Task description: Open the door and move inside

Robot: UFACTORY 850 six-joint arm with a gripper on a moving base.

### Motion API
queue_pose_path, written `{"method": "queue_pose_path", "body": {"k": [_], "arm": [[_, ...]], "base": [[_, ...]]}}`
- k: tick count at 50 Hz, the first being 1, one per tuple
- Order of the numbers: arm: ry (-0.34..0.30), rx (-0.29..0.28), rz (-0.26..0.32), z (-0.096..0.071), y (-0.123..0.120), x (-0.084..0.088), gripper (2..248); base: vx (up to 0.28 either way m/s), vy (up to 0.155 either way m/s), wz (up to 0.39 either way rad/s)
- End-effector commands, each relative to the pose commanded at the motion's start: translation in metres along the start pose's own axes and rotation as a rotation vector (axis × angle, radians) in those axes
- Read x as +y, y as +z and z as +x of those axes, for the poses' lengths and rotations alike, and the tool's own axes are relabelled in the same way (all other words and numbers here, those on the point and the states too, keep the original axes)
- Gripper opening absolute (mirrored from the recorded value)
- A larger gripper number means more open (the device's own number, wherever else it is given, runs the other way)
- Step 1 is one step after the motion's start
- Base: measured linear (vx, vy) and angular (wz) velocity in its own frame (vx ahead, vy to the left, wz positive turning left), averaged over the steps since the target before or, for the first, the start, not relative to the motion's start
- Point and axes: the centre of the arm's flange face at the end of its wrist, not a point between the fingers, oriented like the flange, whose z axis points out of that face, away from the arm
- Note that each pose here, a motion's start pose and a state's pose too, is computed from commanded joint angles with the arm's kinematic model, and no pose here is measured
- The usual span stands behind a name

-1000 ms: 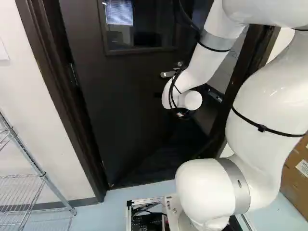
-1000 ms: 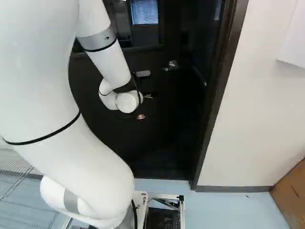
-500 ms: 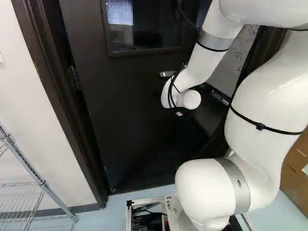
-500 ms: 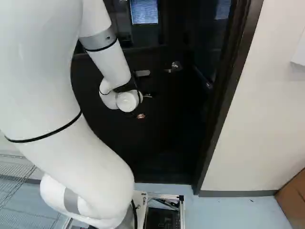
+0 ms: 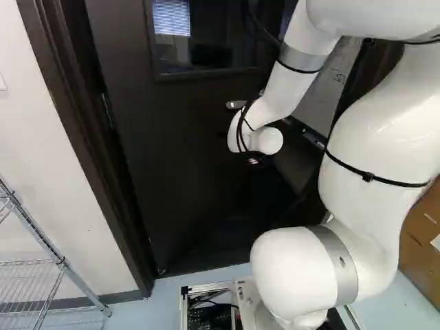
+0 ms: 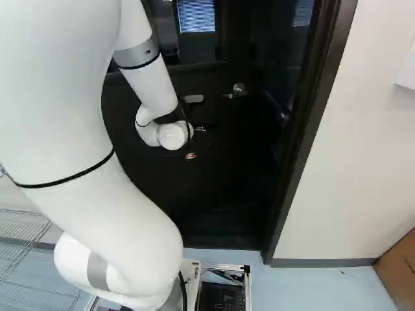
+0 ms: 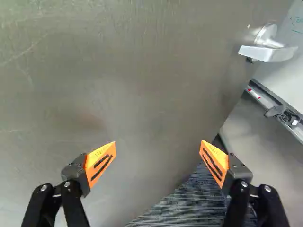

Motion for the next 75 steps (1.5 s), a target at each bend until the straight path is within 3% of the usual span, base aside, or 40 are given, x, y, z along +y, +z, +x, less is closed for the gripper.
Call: {"method": "queue_pose_path", "body": {"k": [29, 75], "arm": [[0.141, 0.006, -0.089, 0.011, 0.032, -0.023, 247], [0.114, 0.022, 0.018, 0.027, 0.082, -0.089, 247]], "base": [[0.000, 0.000, 0.000], [0.000, 0.000, 0.000]]}}
